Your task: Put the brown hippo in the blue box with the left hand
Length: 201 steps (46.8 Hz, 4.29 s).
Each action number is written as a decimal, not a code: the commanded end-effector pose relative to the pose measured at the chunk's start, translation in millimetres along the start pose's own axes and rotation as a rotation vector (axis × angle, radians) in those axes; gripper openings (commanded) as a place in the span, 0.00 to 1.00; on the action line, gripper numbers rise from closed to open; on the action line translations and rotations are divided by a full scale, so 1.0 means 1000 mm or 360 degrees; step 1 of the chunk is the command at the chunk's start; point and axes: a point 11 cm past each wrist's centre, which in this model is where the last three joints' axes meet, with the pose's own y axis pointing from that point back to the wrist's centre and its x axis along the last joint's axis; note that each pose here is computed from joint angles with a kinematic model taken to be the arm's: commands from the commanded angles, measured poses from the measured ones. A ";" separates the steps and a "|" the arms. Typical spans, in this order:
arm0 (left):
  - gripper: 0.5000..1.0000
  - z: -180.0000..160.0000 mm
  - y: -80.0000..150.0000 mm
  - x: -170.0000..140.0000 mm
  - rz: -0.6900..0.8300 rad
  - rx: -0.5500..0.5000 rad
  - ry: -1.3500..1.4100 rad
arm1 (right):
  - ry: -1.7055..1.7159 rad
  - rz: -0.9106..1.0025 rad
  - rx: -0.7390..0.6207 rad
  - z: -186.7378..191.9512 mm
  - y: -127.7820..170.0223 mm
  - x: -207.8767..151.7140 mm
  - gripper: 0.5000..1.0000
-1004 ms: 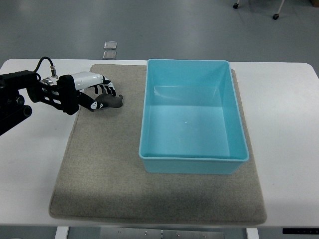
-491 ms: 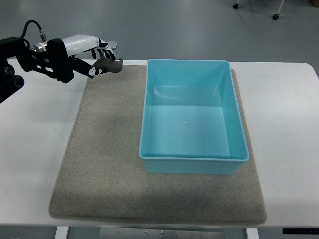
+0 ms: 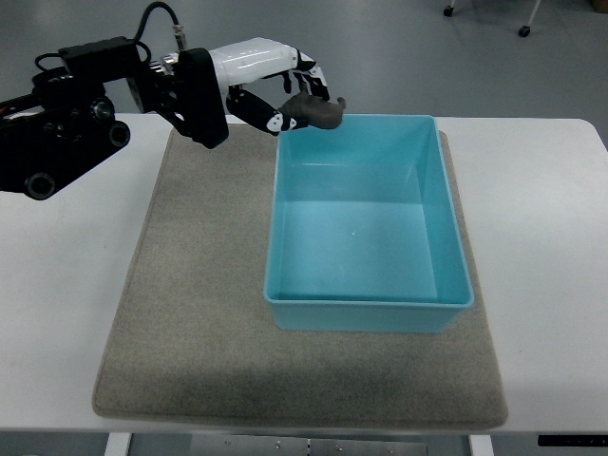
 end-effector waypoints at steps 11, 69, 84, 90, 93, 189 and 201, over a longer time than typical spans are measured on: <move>0.00 0.030 -0.033 -0.060 -0.0269 -0.0135 0.0022 | 0.0000 0.0000 -0.0002 0.000 0.000 0.000 0.87; 0.92 0.032 -0.035 -0.099 -0.0374 -0.0140 0.0106 | 0.0000 0.0000 -0.0002 0.000 0.000 0.000 0.87; 0.98 0.014 -0.018 0.000 0.0349 -0.0165 0.0773 | 0.0000 0.0000 -0.0002 0.000 0.000 0.000 0.87; 0.98 -0.007 0.006 0.030 0.0689 -0.0182 0.1127 | 0.0000 0.0000 -0.0002 0.000 0.000 0.000 0.87; 0.98 -0.018 0.017 0.040 0.0822 -0.0192 0.1267 | 0.0000 0.0000 -0.0002 0.000 0.000 0.000 0.87; 0.99 -0.184 0.161 -0.046 0.2020 0.0265 0.2530 | 0.0000 0.0000 -0.0002 0.000 0.000 0.000 0.87; 0.99 -0.184 0.160 -0.052 0.2017 0.0275 0.2547 | 0.0000 0.0000 0.0001 0.000 0.000 0.000 0.87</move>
